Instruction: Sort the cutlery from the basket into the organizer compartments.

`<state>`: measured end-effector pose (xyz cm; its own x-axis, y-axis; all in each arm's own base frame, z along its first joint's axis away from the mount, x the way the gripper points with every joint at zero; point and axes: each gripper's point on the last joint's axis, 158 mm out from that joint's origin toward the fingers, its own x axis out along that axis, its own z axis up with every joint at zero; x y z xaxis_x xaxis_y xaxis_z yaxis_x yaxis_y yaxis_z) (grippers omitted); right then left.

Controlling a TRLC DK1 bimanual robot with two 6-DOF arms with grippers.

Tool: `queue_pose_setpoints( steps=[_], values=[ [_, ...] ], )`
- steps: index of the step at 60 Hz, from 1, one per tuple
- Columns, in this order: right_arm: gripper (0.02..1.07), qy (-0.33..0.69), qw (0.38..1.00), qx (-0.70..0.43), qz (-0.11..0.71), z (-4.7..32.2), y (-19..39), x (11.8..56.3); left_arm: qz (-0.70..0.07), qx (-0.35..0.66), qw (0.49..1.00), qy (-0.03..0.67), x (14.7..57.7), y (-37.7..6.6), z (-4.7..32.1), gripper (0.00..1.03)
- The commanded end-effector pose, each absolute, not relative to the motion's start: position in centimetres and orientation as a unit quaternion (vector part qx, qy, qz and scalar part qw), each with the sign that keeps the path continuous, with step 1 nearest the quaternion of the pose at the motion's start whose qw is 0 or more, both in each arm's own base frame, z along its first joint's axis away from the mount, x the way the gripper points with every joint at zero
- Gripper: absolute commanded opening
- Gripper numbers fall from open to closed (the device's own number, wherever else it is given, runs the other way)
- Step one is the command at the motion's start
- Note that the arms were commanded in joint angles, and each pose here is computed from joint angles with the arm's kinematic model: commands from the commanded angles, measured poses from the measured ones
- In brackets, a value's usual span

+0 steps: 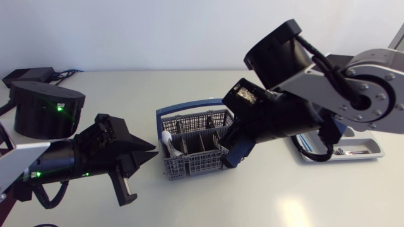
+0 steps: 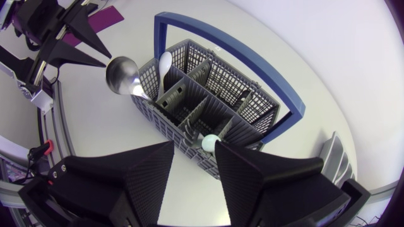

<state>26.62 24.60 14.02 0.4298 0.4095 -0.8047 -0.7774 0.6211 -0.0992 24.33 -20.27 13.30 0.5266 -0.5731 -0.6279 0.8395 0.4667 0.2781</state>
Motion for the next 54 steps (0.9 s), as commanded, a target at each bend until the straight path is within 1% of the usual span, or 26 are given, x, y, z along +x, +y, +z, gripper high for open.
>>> queue_pose_setpoints(
  steps=[1, 9, 16, 17, 19, 21, 25, 32, 35, 44, 54],
  values=[
    [0.52, 0.393, 0.813, -0.233, 0.360, 13.7, 25.5, 27.2, -0.430, 0.281, 0.825, 0.237, 23.8, -20.4, 13.1, 0.20],
    [0.50, 0.397, 0.810, -0.250, 0.352, 12.4, 26.1, 27.6, -0.431, 0.280, 0.824, 0.237, 23.7, -20.4, 13.1, 0.20],
    [0.37, 0.394, 0.812, -0.262, 0.342, 11.8, 26.4, 28.0, -0.434, 0.279, 0.823, 0.238, 23.5, -20.5, 12.9, 0.20],
    [0.33, 0.393, 0.812, -0.263, 0.343, 11.8, 26.5, 28.1, -0.435, 0.280, 0.822, 0.239, 23.4, -20.5, 12.9, 0.20],
    [0.29, 0.392, 0.813, -0.265, 0.339, 11.6, 26.5, 28.2, -0.435, 0.280, 0.822, 0.238, 23.4, -20.6, 12.9, 0.20],
    [0.26, 0.392, 0.812, -0.269, 0.337, 11.5, 26.5, 28.3, -0.436, 0.280, 0.822, 0.238, 23.4, -20.6, 12.8, 0.20],
    [0.25, 0.393, 0.812, -0.272, 0.336, 11.2, 26.6, 28.3, -0.438, 0.280, 0.820, 0.238, 23.2, -20.8, 12.8, 0.20],
    [0.12, 0.390, 0.812, -0.276, 0.335, 11.3, 26.7, 28.4, -0.440, 0.279, 0.821, 0.235, 23.1, -21.0, 13.1, 0.20],
    [0.09, 0.389, 0.812, -0.277, 0.335, 11.4, 26.8, 28.4, -0.441, 0.278, 0.820, 0.234, 23.1, -21.1, 13.2, 0.20],
    [0.08, 0.387, 0.811, -0.280, 0.337, 11.5, 26.7, 28.1, -0.443, 0.277, 0.820, 0.235, 22.9, -21.2, 13.1, 0.20],
    [0.08, 0.368, 0.819, -0.272, 0.347, 13.6, 26.8, 27.7, -0.444, 0.277, 0.820, 0.234, 22.9, -21.2, 13.1, 0.20]
  ],
)
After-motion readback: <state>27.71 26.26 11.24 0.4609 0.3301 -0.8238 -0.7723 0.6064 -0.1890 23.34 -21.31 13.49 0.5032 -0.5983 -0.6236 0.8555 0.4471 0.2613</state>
